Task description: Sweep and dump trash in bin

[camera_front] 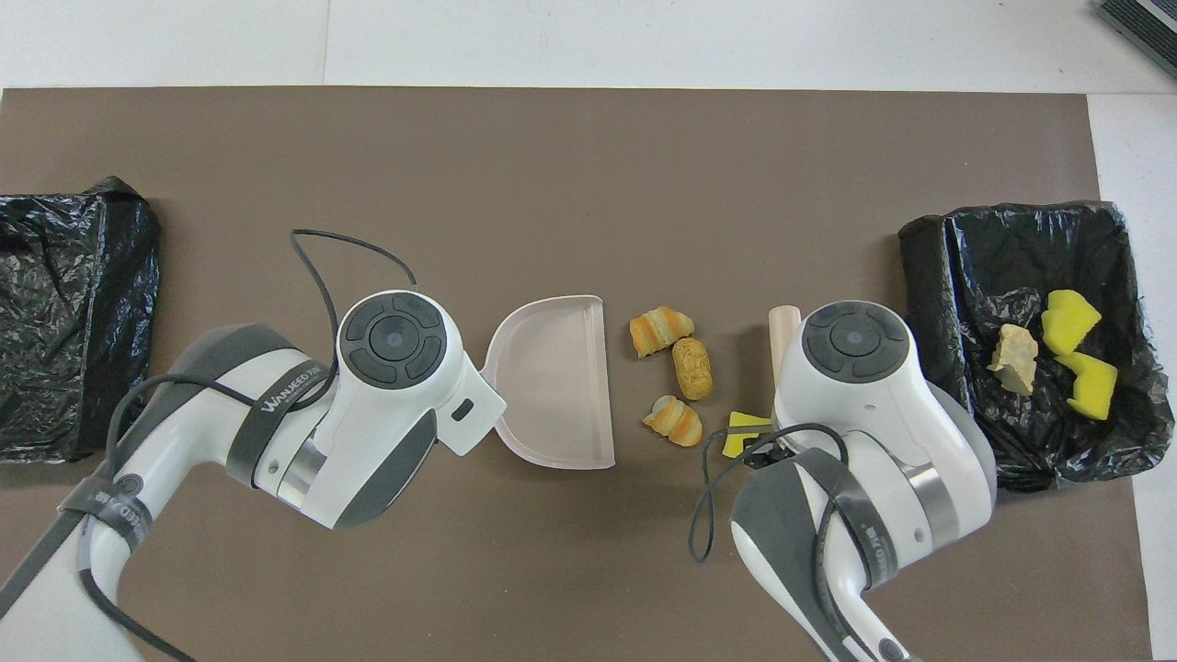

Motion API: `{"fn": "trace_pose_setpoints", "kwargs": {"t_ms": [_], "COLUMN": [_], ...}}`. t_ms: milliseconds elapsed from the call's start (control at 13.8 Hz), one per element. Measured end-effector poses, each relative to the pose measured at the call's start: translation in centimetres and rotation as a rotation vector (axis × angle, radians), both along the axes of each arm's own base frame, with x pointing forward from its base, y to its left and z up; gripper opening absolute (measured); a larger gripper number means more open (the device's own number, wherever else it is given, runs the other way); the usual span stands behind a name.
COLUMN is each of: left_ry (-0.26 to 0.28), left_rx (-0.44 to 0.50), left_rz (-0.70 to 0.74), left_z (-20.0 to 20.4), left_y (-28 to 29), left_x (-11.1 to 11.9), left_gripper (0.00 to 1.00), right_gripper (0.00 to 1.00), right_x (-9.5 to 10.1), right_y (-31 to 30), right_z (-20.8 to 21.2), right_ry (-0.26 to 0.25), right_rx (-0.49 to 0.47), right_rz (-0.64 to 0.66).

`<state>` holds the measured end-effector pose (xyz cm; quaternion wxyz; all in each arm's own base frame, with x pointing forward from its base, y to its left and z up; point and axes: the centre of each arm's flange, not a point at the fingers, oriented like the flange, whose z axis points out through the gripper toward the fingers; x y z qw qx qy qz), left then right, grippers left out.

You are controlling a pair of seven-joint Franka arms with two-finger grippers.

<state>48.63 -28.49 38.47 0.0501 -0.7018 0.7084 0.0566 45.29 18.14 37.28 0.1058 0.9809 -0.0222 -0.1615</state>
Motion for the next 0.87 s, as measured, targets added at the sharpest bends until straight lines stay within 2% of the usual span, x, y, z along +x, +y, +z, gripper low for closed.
{"fn": "trace_pose_setpoints", "kwargs": {"t_ms": [218,581,872], "left_ry": [0.006,0.001,-0.005], "left_rx": [0.003,-0.006,-0.012], "left_rz": [-0.001,-0.019,-0.027], "left_z": [-0.3,-1.9,-2.5], "left_y": [0.1,-0.4,-0.5], "left_x": [-0.2,-1.0,-1.4], "left_gripper": [0.33,0.33,0.33], "right_gripper": [0.26,0.26,0.26], "right_x": [-0.8,-0.5,1.4], "right_y": [1.3,5.4,8.7], "right_z": [-1.9,-4.5,-3.9], "right_ry": [0.019,0.023,0.046], "right_rx": [0.027,0.194,0.372], "right_rz": [-0.009,-0.105,-0.239]}}
